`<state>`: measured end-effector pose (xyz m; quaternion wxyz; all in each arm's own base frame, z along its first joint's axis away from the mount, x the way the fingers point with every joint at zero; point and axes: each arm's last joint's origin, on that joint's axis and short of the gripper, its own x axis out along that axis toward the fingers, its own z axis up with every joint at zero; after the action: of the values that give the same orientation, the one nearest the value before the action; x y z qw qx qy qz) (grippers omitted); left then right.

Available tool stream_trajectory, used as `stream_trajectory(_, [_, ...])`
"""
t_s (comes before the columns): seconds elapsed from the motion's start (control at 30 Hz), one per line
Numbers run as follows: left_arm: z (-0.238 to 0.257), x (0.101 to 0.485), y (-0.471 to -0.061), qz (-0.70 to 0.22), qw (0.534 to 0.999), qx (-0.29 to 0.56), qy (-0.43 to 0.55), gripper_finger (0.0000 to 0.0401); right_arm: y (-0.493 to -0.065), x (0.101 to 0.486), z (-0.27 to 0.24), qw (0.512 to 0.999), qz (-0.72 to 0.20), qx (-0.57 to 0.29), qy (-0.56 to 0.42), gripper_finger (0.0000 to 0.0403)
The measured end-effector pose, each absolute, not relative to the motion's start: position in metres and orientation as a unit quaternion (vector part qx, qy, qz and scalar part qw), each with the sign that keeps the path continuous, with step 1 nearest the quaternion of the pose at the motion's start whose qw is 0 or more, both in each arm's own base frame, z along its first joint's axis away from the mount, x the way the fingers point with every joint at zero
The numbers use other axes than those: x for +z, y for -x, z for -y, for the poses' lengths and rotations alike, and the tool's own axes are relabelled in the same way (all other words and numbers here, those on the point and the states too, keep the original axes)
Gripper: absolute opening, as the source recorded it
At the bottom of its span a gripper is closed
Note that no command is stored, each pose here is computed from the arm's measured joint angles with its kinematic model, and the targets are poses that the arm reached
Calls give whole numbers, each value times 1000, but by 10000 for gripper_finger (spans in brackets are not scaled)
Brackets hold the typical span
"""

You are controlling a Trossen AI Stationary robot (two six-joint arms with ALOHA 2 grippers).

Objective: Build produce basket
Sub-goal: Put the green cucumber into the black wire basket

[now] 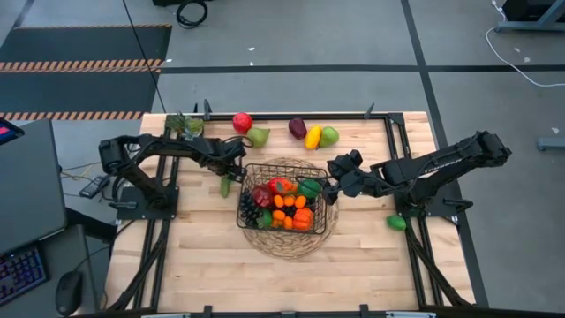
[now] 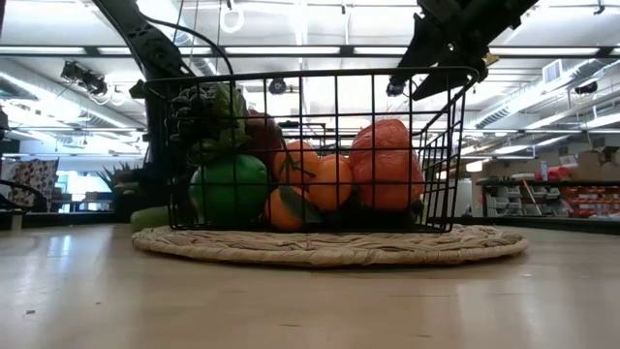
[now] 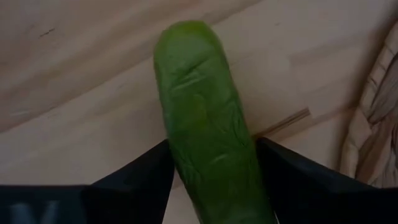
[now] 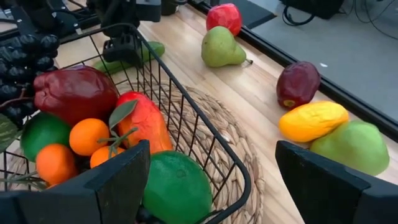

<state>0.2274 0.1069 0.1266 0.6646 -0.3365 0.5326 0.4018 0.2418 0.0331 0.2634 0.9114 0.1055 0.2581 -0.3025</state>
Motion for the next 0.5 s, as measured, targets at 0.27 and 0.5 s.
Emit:
stream_trajectory(0.27, [-107,134,-227,-537,693,373,303,162,-242,263,-33,912,-259,-302,-102,349])
stream_trajectory(0.5, [-107,144,-221,-537,701,368,291,135,-242,263,-33,912,-259,-302,-100,349])
